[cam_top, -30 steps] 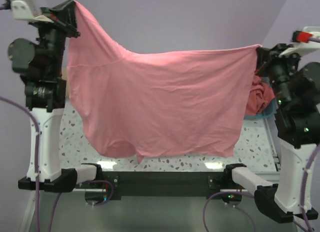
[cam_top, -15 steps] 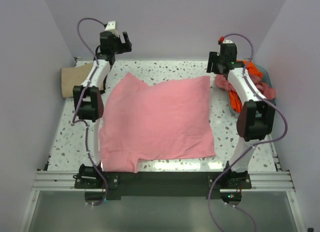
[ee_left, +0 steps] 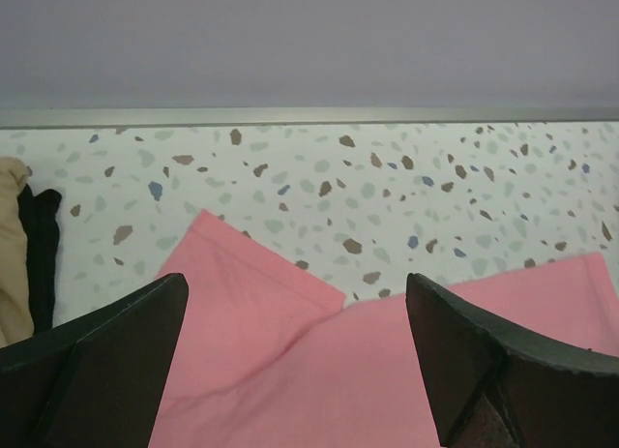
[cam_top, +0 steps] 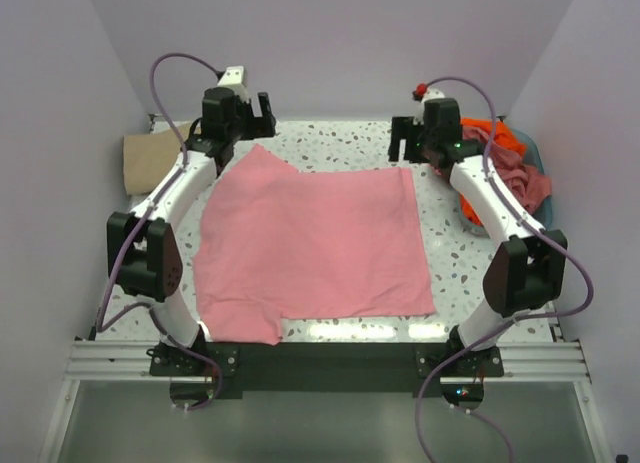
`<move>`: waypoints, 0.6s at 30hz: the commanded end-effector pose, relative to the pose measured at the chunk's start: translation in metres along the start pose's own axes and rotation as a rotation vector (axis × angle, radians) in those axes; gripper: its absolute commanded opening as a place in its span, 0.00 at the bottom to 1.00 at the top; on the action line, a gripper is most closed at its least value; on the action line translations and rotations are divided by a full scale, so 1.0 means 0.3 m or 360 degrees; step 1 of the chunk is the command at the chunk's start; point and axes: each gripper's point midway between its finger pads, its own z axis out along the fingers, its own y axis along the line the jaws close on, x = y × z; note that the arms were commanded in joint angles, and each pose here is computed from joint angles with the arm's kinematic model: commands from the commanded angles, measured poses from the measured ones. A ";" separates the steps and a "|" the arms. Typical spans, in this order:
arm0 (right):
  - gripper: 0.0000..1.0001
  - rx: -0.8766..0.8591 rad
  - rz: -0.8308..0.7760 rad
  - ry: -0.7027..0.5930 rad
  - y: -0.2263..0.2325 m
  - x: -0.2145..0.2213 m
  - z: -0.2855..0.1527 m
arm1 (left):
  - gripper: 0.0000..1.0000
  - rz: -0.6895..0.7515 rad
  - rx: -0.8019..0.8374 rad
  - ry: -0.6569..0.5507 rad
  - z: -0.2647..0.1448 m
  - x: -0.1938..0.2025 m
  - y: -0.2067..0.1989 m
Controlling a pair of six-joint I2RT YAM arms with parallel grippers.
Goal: Fold and stack the t-shirts
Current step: Flatten the tshirt out
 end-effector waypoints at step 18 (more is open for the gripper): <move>0.81 -0.0072 -0.0018 0.0616 0.208 0.599 0.057 | 1.00 -0.0092 -0.0323 0.0636 -0.218 0.550 0.124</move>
